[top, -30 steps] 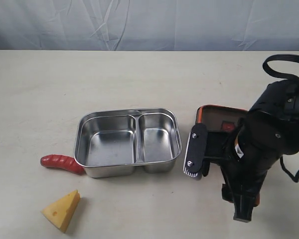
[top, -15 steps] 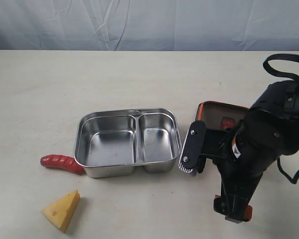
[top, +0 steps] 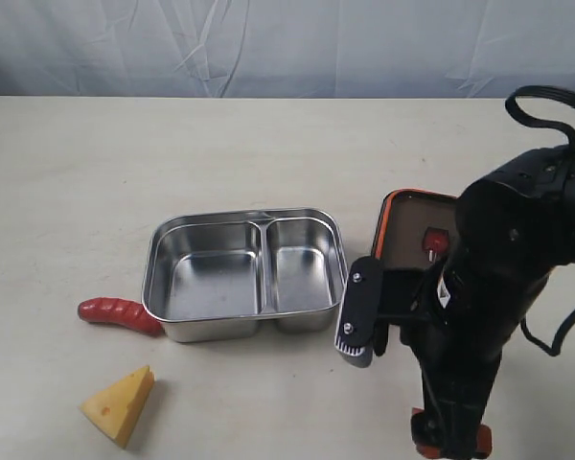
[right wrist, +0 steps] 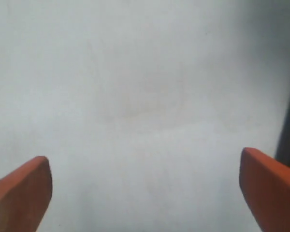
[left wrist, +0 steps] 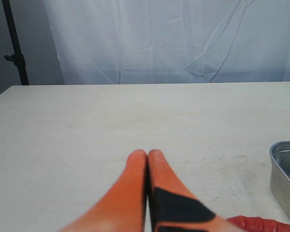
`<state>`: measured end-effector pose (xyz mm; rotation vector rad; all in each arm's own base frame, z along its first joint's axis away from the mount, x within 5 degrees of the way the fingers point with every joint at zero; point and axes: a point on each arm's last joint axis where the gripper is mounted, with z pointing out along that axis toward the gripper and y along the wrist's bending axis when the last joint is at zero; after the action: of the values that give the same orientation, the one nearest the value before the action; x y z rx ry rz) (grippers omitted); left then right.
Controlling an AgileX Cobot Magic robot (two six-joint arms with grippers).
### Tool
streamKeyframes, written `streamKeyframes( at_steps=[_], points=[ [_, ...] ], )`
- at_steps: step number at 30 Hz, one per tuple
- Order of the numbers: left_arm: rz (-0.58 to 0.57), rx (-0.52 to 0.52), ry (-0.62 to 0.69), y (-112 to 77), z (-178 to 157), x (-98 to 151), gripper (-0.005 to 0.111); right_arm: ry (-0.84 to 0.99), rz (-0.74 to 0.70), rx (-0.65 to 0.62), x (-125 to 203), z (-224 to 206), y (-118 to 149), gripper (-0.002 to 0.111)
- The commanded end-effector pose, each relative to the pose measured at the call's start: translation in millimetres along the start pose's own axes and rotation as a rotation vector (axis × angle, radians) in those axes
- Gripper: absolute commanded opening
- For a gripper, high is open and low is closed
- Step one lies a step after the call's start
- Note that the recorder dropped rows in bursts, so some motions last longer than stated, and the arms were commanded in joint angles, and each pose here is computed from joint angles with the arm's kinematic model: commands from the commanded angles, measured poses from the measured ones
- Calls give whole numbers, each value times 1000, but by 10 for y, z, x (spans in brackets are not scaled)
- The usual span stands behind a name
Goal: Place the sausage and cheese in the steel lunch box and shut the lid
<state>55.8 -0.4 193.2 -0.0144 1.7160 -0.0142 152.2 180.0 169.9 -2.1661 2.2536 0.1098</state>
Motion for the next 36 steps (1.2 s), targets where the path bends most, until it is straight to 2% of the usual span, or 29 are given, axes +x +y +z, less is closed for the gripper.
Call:
streamKeyframes(
  at_steps=[1, 6, 9, 13, 19, 25, 33, 35, 36],
  points=[
    [-2, 4, -3, -2, -1, 8, 0, 68, 56, 54, 13, -161, -81, 105],
    [-2, 4, -3, -2, -1, 8, 0, 119, 97, -46, -3, -291, -25, 105],
    [-2, 4, -3, -2, -1, 8, 0, 57, 166, -164, -73, -303, 79, 105],
    [-1, 3, -3, -2, -1, 8, 0, 10, 174, -249, -122, -318, 150, 105],
    [-1, 3, -3, -2, -1, 8, 0, 31, 184, -299, -131, -382, 182, 105],
    [-1, 3, -3, -2, -1, 8, 0, 19, 219, -228, -198, -505, 83, 105],
    [-1, 3, -3, -2, -1, 8, 0, -13, 249, -266, -235, -518, 112, 104],
    [-1, 3, -3, -2, -1, 8, 0, -13, 249, -266, -235, -518, 112, 100],
    [-1, 3, -1, -2, -1, 10, 0, -14, 250, -268, -236, -518, 113, 91]
  ],
)
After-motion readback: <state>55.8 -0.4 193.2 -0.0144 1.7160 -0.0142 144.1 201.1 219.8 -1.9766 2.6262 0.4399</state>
